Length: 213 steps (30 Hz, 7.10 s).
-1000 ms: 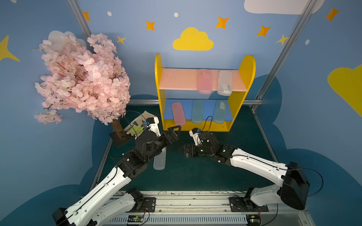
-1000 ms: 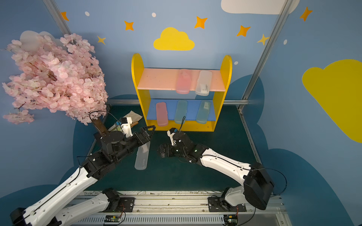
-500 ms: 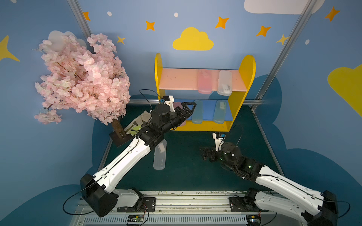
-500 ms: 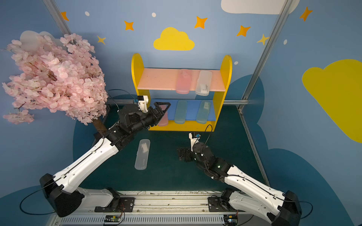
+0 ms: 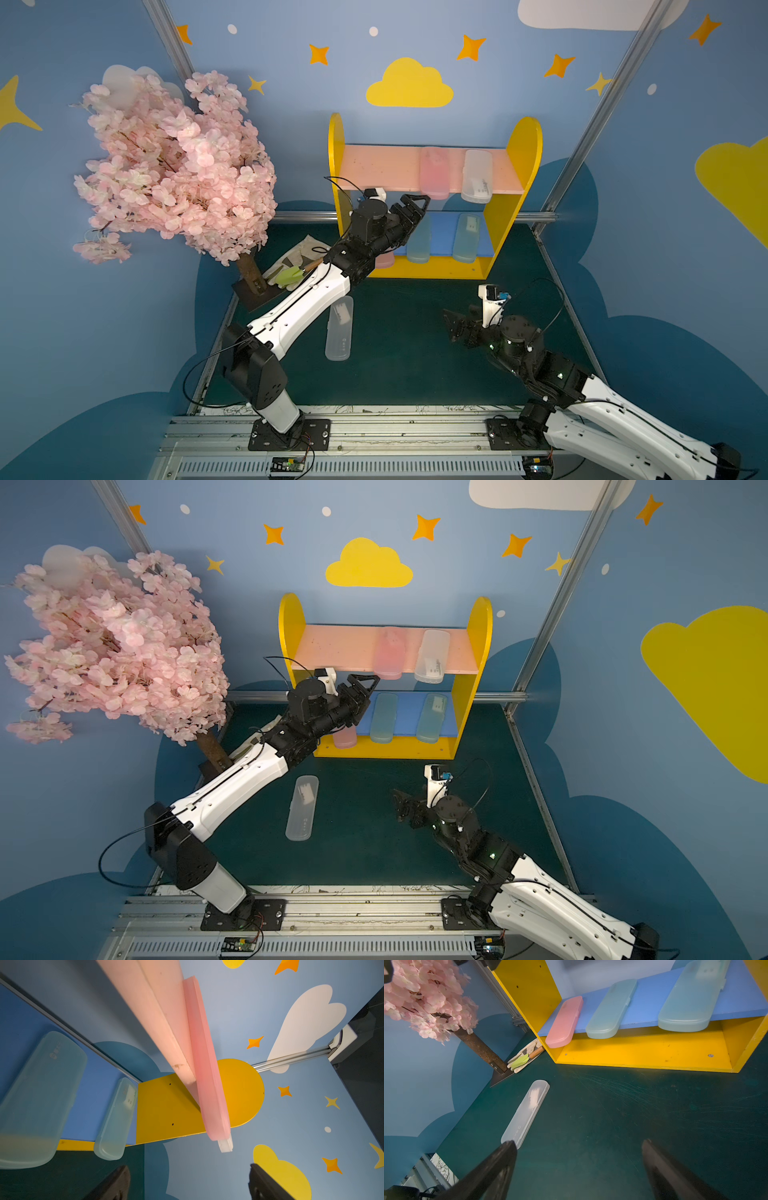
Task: Remove the pencil cases from the shelf
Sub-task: Pick up the pencil case from the shelf, then place the pencil case at the center of the board.
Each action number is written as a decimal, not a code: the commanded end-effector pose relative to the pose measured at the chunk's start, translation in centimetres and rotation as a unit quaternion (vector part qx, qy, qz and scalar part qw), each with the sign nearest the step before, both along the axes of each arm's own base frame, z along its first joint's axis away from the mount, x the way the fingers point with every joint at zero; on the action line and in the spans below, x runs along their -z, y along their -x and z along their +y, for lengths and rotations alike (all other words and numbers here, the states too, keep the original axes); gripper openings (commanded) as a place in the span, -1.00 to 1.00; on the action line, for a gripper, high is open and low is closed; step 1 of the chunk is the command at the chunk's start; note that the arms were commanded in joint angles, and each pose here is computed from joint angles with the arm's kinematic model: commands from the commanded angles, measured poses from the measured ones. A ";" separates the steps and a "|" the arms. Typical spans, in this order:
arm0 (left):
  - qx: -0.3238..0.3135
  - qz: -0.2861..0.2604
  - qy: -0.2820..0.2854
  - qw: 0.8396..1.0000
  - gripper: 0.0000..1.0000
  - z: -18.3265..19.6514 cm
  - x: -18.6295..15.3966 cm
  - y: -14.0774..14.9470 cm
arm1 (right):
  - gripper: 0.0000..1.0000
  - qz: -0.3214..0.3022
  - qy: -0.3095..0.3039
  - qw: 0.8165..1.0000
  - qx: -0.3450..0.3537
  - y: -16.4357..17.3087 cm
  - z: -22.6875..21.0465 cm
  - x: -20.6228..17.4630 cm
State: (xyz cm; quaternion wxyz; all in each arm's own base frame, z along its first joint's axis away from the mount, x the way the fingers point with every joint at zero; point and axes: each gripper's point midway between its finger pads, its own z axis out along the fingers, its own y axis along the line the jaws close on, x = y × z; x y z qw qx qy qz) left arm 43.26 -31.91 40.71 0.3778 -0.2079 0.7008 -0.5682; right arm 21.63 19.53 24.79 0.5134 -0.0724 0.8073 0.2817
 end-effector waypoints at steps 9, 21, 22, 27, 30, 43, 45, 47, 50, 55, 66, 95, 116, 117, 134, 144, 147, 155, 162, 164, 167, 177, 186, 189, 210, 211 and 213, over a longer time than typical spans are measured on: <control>-0.018 -0.020 0.046 0.999 0.55 -0.9 -2.9 -2.5 | 0.97 -0.018 -0.007 0.999 0.026 0.1 -1.8 -0.7; -0.018 -0.022 0.054 0.998 0.10 -1.6 -2.9 -3.8 | 0.97 -0.018 -0.003 0.999 0.031 0.2 -2.3 -0.4; -0.018 -0.023 0.053 0.998 0.09 -1.6 -2.9 -3.8 | 0.97 -0.018 -0.004 0.999 0.031 0.3 -2.4 -0.4; -0.020 -0.025 0.054 0.998 0.04 -1.5 -3.0 -4.0 | 0.97 -0.017 -0.007 0.999 0.033 0.4 -2.6 -0.3; -0.020 -0.023 0.052 0.998 0.04 -1.6 -2.9 -4.2 | 0.97 -0.018 -0.008 0.999 0.034 0.4 -2.7 -0.3; -0.010 -0.024 0.057 0.998 -0.30 -1.8 -3.0 -5.1 | 0.97 -0.017 -0.015 0.999 0.036 0.5 -2.9 -0.5; -0.008 -0.024 0.059 0.998 -0.38 -1.9 -3.1 -5.1 | 0.97 -0.017 -0.015 0.999 0.036 0.5 -3.0 -0.5; -0.005 -0.029 0.062 0.998 -0.50 -1.8 -3.5 -5.0 | 0.97 -0.017 -0.014 0.999 0.036 0.5 -3.0 -0.5; 0.004 -0.036 0.068 0.997 -0.61 -1.9 -4.1 -4.6 | 0.97 -0.016 -0.015 0.999 0.036 0.6 -3.0 -0.6; 0.031 -0.054 0.076 0.995 -0.77 -2.1 -5.1 -3.2 | 0.97 -0.017 -0.018 0.999 0.035 0.7 -3.1 -0.8; 0.065 -0.092 0.067 0.991 -0.86 2.1 -4.3 5.4 | 0.97 -0.031 -0.062 0.997 -0.024 1.7 -1.2 -2.8; 0.074 -0.070 0.095 0.990 -0.94 11.7 6.2 21.3 | 0.78 0.084 -0.330 0.920 -0.194 0.0 10.1 -11.5; 0.096 -0.072 0.110 0.987 -0.94 11.1 5.6 21.7 | 0.30 0.197 -0.362 0.873 -0.261 -2.7 17.2 -11.4; 0.098 -0.071 0.110 0.987 -0.94 11.0 5.6 21.7 | 0.26 0.198 -0.364 0.871 -0.262 -2.8 17.3 -11.4; 0.096 -0.065 0.091 0.989 -0.31 10.9 6.3 21.7 | -0.65 0.215 -0.375 0.863 -0.262 -3.1 17.7 -10.2; -0.014 -0.026 -0.035 0.999 0.89 15.3 9.7 21.3 | -0.74 0.247 -0.316 0.881 -0.252 -2.5 17.5 -5.0; -0.044 -0.022 -0.088 0.995 1.00 17.0 11.2 21.6 | -0.75 0.260 -0.276 0.889 -0.257 -1.8 17.7 -2.1; -0.073 -0.038 -0.150 0.985 1.00 19.4 12.5 22.6 | -0.78 0.298 -0.204 0.888 -0.284 0.4 20.2 4.8; -0.090 -0.027 -0.146 0.985 1.00 20.3 14.0 22.9 | -0.82 0.335 -0.200 0.882 -0.263 0.5 22.8 9.9; -0.091 -0.026 -0.147 0.985 1.00 20.4 14.2 23.0 | -0.84 0.346 -0.201 0.881 -0.253 0.2 23.2 11.2; -0.093 -0.027 -0.151 0.984 1.00 20.6 14.1 23.1 | -0.84 0.356 -0.201 0.881 -0.240 -0.2 23.7 12.9; -0.090 -0.025 -0.144 0.985 1.00 20.5 14.3 23.1 | -0.84 0.373 -0.188 0.882 -0.219 -1.2 24.6 16.4; -0.092 -0.020 -0.144 0.985 1.00 20.5 14.7 23.1 | -0.85 0.385 -0.191 0.877 -0.216 -1.8 25.6 17.5; -0.095 -0.020 -0.144 0.985 1.00 20.7 14.7 23.1 | -0.85 0.393 -0.191 0.873 -0.218 -2.0 25.9 17.9; -0.105 -0.023 -0.139 0.984 1.00 21.3 14.7 23.5 | -0.63 0.423 -0.184 0.861 -0.212 -2.3 26.8 19.9; -0.105 -0.023 -0.139 0.984 1.00 21.3 14.7 23.5 | -0.57 0.423 -0.184 0.861 -0.212 -2.4 26.8 19.8; -0.105 -0.024 -0.139 0.984 1.00 21.3 14.6 23.5 | -0.38 0.425 -0.181 0.862 -0.209 -2.3 26.6 19.9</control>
